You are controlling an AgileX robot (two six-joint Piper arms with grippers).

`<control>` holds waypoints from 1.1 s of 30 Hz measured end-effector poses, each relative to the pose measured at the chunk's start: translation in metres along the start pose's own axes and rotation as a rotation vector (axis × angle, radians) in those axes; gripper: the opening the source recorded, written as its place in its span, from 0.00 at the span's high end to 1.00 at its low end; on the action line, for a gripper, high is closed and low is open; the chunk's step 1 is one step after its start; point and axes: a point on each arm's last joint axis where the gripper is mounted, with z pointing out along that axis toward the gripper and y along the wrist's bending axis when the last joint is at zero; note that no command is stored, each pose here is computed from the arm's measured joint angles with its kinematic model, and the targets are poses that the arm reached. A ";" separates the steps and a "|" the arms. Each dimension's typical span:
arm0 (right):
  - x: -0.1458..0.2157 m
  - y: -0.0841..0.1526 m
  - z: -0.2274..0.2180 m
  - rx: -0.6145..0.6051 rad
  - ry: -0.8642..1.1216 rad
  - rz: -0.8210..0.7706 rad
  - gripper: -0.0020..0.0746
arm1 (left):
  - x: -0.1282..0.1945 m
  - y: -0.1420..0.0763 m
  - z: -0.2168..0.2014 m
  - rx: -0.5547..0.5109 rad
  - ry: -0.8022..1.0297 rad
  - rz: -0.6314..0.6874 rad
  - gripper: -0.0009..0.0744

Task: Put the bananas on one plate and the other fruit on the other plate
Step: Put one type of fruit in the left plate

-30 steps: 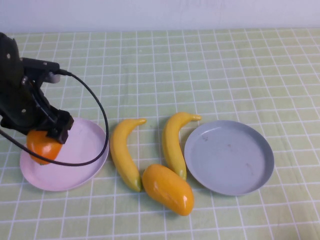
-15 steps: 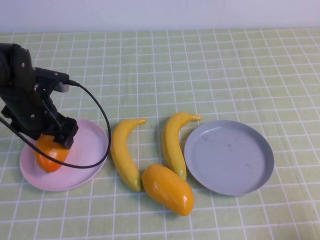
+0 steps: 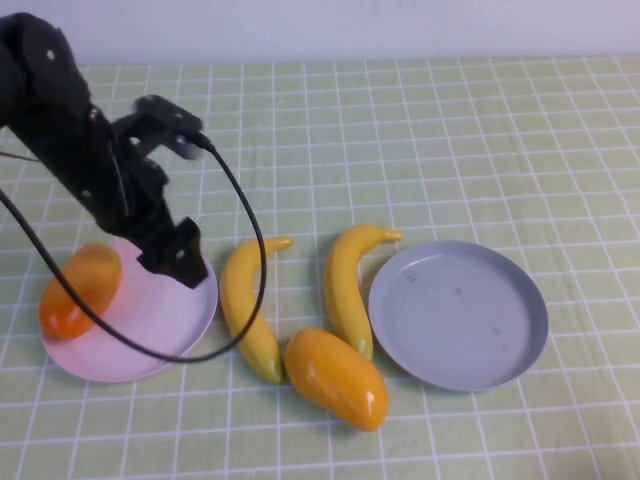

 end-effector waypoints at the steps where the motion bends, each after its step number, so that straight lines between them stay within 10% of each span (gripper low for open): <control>1: 0.000 0.000 0.000 0.000 0.000 0.000 1.00 | -0.006 -0.010 0.002 0.041 -0.018 0.130 0.18; 7: 0.000 0.000 0.000 0.000 0.000 0.000 1.00 | -0.036 -0.071 0.013 0.154 -0.089 0.651 0.18; 19: 0.000 0.000 0.000 0.000 0.000 0.000 1.00 | -0.055 -0.171 0.039 0.152 0.052 1.105 0.18; 33: 0.000 0.000 0.000 -0.001 0.000 0.003 1.00 | -0.059 -0.179 0.082 0.137 0.163 1.187 0.18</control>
